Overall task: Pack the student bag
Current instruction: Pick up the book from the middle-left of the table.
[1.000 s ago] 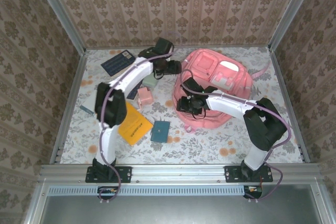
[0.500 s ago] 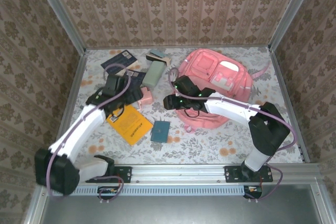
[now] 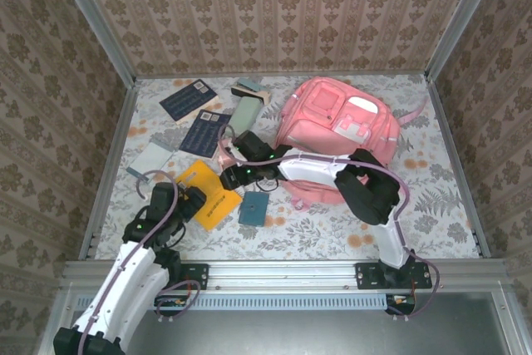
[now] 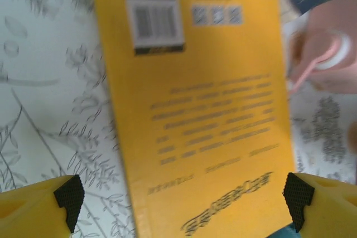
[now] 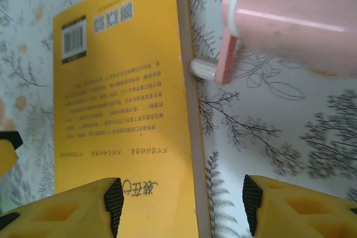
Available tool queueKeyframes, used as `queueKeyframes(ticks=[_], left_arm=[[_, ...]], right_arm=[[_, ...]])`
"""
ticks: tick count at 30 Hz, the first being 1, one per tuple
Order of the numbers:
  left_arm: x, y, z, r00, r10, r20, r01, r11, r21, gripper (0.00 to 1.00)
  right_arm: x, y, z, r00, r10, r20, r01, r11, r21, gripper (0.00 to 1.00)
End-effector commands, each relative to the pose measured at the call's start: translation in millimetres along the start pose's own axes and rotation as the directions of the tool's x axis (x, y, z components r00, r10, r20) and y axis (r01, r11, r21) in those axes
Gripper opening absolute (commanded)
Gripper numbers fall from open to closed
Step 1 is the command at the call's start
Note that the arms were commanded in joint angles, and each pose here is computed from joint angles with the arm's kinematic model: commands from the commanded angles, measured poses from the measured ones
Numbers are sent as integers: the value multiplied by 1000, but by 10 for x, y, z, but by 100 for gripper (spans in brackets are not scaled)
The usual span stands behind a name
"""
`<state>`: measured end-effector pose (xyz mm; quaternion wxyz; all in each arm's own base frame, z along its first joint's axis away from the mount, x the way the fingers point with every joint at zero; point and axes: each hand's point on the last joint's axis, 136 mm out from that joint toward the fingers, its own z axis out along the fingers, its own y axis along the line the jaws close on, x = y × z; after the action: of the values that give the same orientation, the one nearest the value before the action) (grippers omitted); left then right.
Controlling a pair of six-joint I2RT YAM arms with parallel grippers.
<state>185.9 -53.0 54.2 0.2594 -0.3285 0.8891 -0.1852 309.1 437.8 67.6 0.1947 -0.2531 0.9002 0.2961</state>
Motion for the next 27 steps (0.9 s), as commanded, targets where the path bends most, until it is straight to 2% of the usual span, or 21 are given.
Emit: queueKeyframes(ticks=[1,7,11,16,22,27], left_arm=[[92,-36,78,997,-58,-42,60,997,53,95],[187,15,180,996,-50,-79,54,997,50,95],[223,-83,224,994,-37,-102,48,993,109,93],[259,-200,261,992,-33,-123,55,982,183,88],[260,-236,233,991,-28,-127,53,979,197,88],[262,-248,200,992,-28,-127,54,977,208,86]], right_arm=[[53,77,161,999,-26,-36,25,999,-27,59],[178,58,421,997,-42,-64,41,999,-11,56],[272,79,520,994,-57,-88,56,998,-7,53],[382,231,550,991,-46,-126,38,997,-65,49],[450,536,514,987,-58,-151,35,989,-147,48],[504,667,531,984,-75,-162,48,986,-161,48]])
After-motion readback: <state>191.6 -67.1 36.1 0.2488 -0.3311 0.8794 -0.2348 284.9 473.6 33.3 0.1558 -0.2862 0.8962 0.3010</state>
